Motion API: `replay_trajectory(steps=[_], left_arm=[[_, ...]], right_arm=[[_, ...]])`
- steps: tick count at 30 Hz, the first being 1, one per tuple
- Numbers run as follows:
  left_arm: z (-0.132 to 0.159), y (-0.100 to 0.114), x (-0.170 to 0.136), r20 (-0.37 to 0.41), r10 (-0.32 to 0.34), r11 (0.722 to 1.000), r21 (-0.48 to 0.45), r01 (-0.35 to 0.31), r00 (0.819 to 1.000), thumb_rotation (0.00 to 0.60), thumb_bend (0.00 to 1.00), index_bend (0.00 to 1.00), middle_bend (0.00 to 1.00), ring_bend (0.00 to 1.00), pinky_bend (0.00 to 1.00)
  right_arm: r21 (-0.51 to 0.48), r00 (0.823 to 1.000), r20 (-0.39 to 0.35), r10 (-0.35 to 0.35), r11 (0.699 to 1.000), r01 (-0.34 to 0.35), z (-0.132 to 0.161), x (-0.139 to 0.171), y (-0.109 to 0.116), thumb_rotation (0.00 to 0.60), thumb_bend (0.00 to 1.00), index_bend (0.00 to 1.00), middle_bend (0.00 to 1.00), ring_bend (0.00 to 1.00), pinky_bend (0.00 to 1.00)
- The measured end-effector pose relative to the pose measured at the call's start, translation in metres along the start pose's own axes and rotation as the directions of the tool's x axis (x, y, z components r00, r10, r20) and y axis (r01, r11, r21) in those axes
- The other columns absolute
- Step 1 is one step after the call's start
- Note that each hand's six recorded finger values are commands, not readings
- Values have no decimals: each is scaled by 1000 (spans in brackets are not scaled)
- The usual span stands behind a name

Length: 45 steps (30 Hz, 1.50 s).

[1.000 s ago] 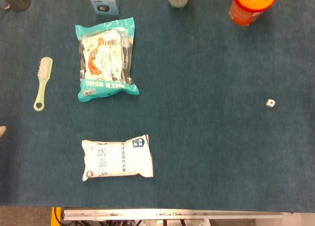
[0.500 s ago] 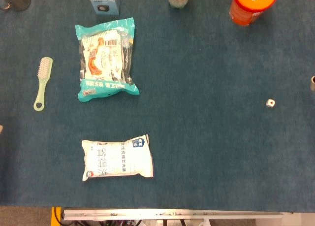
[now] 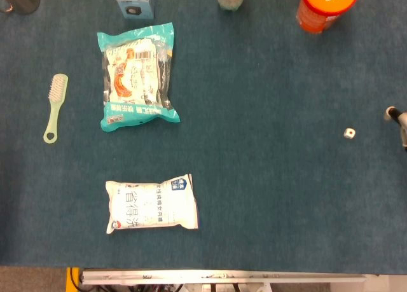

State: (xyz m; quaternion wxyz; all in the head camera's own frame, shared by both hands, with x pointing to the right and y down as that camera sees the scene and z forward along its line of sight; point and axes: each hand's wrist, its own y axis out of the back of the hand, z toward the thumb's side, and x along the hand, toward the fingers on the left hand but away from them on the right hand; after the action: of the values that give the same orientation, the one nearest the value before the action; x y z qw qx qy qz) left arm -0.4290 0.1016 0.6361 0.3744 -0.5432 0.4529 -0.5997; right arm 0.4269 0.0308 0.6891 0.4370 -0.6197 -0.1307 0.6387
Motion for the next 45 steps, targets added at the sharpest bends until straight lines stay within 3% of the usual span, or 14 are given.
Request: replay_trajectory(steps=[21,45], left_arm=[[-1,0,-6,-3,-30,999,22,30,1000,600,23,428,399,336,442],[-5,6,-8,-22,-20,1000,17,20,1000,600,24,428,400,336,442]], right_arm=[[-2,989,-46,139,990,-140,22,-21,-23,600,1000,314,1000,1000,1000],[-29,986,-96,135,990,-138,38,-31,-26,600,1000,307,1000,1000,1000]])
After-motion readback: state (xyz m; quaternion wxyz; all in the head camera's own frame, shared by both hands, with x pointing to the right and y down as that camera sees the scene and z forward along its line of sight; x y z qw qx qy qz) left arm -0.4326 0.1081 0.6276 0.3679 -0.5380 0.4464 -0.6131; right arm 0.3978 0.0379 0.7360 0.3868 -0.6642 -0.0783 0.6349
